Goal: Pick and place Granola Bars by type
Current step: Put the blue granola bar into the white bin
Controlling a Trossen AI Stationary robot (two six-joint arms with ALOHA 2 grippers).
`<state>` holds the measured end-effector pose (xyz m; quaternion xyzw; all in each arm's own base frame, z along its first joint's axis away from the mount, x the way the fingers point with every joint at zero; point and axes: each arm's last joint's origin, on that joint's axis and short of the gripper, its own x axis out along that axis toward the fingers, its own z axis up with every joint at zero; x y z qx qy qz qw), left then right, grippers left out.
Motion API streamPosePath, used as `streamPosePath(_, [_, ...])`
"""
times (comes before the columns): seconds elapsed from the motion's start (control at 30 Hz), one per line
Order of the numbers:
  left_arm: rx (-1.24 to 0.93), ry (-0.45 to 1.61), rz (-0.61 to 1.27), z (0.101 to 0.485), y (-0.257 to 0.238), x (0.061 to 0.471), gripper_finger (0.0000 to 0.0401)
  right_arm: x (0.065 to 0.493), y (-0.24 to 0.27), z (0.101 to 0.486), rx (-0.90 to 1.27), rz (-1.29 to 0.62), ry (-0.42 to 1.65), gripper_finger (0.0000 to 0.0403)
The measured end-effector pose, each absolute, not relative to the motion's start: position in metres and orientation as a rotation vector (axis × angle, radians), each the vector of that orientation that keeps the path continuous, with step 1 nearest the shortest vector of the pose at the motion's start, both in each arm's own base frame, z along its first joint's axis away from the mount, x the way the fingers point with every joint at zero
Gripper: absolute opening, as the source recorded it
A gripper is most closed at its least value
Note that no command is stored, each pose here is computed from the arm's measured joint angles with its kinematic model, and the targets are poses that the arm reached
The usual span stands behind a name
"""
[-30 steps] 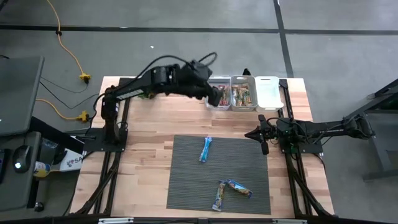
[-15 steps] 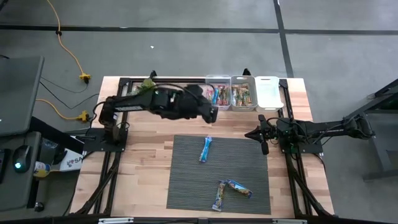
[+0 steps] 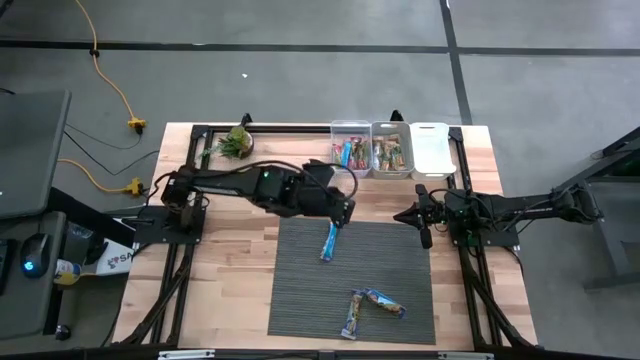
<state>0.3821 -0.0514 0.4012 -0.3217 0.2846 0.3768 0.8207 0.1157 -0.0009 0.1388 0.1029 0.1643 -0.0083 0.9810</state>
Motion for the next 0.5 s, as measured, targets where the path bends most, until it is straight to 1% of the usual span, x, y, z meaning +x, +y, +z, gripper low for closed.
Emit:
streamPosePath(0.3, [-0.616, 0.614, 0.807, 0.409, -0.067, 0.365, 0.0227, 0.116, -0.001, 0.139, 0.207, -0.017, 0.331, 0.0000])
streamPosePath(0.37, [-0.614, 0.575, 0.798, 0.416, -0.071, 0.359, 0.0227, 0.116, -0.001, 0.139, 0.207, -0.016, 0.331, 0.0000])
streamPosePath(0.5, [-0.546, 0.496, 0.829, 0.434, -0.082, 0.334, 0.0227, 0.116, -0.001, 0.139, 0.207, -0.016, 0.330, 0.0000])
